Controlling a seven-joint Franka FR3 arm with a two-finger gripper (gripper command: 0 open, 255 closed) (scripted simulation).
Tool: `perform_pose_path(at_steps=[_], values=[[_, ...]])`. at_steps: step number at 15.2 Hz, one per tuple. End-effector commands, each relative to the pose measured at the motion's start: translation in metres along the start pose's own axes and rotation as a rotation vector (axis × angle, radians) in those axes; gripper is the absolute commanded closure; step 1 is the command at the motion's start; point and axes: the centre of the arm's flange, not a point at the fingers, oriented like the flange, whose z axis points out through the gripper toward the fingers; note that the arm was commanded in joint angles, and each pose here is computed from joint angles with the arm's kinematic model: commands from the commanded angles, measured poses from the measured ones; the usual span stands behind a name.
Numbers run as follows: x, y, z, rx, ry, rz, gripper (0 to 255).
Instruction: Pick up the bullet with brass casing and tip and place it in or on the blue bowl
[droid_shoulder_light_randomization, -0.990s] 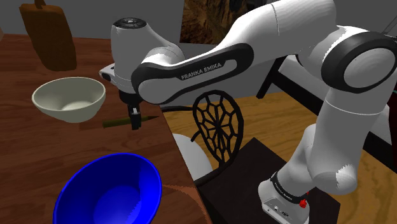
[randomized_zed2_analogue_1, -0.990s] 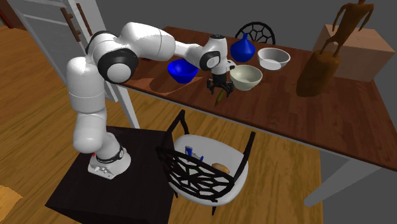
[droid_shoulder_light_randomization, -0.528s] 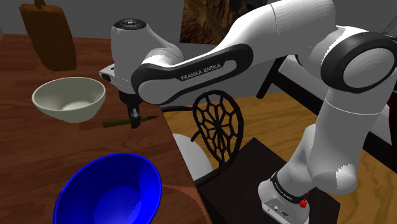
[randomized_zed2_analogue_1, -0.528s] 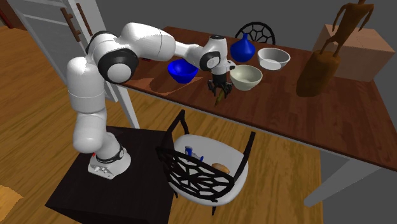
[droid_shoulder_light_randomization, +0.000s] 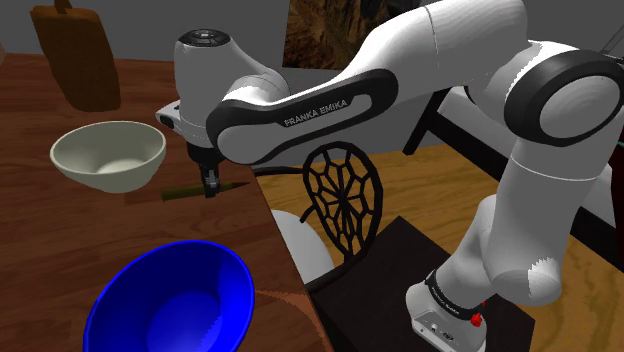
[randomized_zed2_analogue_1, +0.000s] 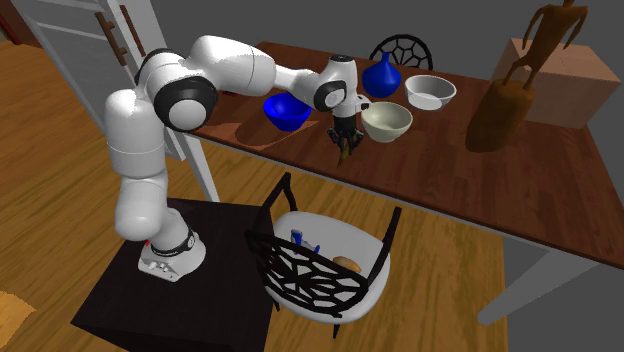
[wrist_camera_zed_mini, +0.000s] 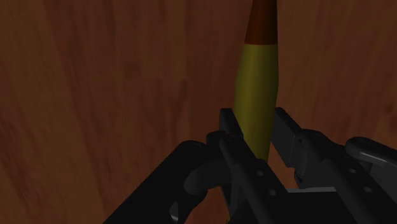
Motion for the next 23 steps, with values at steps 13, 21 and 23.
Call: perform_pose_path(at_steps=[13, 21, 23], values=[[0.002, 0.008, -0.063, 0.0, 0.0, 0.0, 255], [0.003, 0.013, -0.104, 0.0, 0.0, 0.0, 255], [0.003, 0.015, -0.115, 0.0, 0.0, 0.0, 255]])
